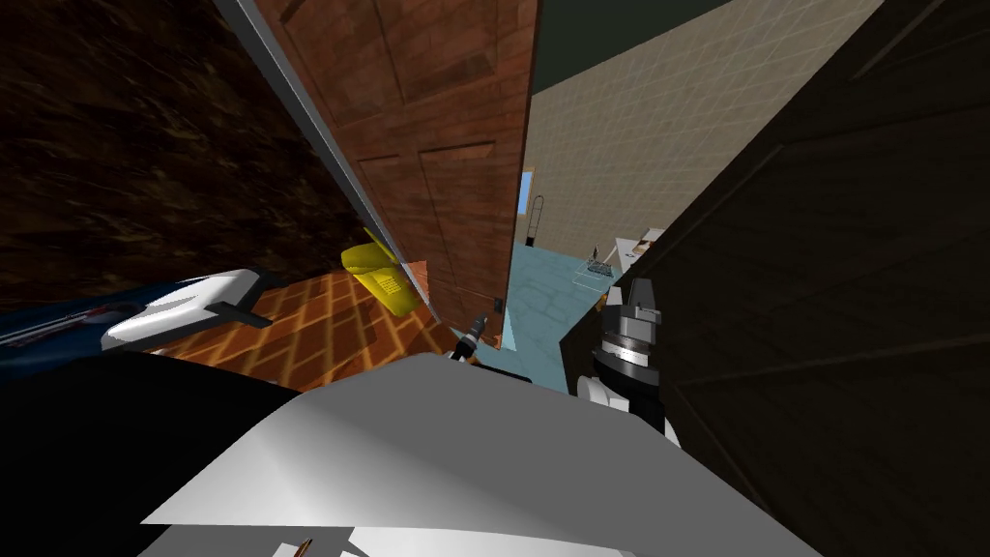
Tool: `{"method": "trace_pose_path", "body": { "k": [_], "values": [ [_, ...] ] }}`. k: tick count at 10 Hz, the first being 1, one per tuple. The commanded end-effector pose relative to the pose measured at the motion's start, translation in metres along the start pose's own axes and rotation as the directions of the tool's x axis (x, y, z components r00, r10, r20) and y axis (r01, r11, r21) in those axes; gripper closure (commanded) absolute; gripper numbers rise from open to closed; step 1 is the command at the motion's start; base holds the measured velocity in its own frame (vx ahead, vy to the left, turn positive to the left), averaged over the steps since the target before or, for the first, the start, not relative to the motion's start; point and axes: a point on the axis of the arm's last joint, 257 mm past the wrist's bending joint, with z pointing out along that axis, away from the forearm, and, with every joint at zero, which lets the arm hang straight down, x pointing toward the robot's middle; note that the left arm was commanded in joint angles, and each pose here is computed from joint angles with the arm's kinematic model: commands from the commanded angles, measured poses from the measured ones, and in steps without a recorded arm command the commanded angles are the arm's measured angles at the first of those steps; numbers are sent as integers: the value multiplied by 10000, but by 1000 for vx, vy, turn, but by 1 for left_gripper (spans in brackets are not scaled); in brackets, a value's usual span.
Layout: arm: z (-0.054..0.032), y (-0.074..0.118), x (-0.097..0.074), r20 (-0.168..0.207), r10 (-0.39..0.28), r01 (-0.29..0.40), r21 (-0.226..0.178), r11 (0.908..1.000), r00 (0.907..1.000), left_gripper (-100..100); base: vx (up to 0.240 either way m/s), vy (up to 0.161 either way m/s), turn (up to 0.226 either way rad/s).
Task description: Push the door open
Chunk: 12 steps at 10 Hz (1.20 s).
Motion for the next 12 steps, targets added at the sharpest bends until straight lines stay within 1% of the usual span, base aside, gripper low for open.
{"method": "trace_pose_path", "body": {
  "k": [1, 2, 3, 4, 8, 12],
  "values": [
    [-4, -9, 17, 76, -132, 132, 17, 9999, 9999, -100, -258, -43, 81],
    [-3, -20, 45, 135, -263, 262, 42, 9996, 9996, -100, -243, -58, 72],
    [-1, -11, 28, 101, -187, 187, 26, 9998, 9998, -100, -97, -31, 14],
    [-10, -4, -11, 137, -127, 127, 25, 9999, 9998, -100, 89, -38, -32],
    [-12, -3, -59, 213, -63, 62, 61, 10000, 9998, -100, 197, -41, -19],
    [3, -16, -51, 313, -135, 130, 141, 9998, 9994, -100, 202, -42, -23]
  ]
}}
